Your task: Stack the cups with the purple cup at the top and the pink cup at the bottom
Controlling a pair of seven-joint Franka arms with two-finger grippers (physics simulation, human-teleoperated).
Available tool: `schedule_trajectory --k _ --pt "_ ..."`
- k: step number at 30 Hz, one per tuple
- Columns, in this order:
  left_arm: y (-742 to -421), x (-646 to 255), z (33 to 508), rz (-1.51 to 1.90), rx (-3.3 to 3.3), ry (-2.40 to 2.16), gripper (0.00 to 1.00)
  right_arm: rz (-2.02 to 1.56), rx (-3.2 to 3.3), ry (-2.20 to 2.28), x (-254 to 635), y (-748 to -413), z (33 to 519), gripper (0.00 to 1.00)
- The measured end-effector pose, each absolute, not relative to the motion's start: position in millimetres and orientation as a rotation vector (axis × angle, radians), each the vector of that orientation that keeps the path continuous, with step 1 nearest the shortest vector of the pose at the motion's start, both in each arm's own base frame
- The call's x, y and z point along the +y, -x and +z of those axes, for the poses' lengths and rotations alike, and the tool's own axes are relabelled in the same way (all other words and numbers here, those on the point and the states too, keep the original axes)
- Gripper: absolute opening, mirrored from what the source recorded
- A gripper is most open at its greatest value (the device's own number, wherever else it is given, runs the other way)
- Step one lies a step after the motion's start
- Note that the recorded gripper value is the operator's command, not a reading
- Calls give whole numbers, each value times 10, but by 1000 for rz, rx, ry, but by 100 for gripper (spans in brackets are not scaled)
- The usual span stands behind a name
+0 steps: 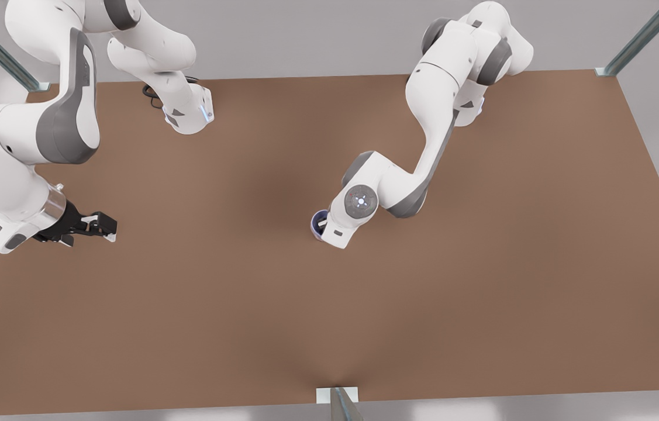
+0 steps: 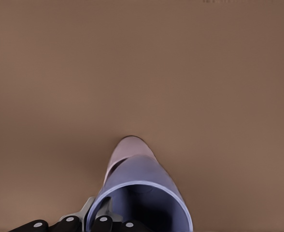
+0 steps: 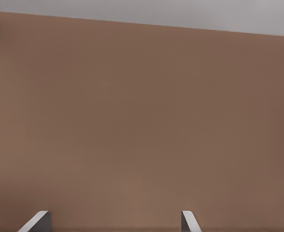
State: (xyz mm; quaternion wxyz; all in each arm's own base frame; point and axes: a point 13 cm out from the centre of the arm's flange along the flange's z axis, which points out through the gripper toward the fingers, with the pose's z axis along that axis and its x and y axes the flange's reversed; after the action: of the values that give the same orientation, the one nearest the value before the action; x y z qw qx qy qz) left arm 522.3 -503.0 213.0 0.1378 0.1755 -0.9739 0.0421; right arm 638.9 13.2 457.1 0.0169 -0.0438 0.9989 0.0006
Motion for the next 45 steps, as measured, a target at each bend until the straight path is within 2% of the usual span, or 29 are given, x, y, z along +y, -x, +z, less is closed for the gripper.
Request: schedule_trajectory --k 16,24,39,40,42,44,45 --pt "-5156 -4974 2336 106 -2799 -509 21 5 3103 139 145 -6396 4566 100" --pt "-5046 -4970 2187 73 -2762 -510 21 4 3095 138 147 -6417 4569 100" --pt "-5063 -4998 2007 98 -2757 -544 21 5 3089 145 179 -6439 4564 100" --pt "-5066 -5001 2001 100 -2759 -545 24 6 3088 146 183 -6440 4563 100" --pt "-5078 -5008 1989 106 -2762 -548 81 6 3088 143 173 -6441 4564 100" --pt "-5093 -5021 1989 118 -2764 -550 96 5 3088 139 157 -6442 4564 100" --pt "-5101 -5031 1993 125 -2765 -551 97 5 3088 138 150 -6443 4564 100"
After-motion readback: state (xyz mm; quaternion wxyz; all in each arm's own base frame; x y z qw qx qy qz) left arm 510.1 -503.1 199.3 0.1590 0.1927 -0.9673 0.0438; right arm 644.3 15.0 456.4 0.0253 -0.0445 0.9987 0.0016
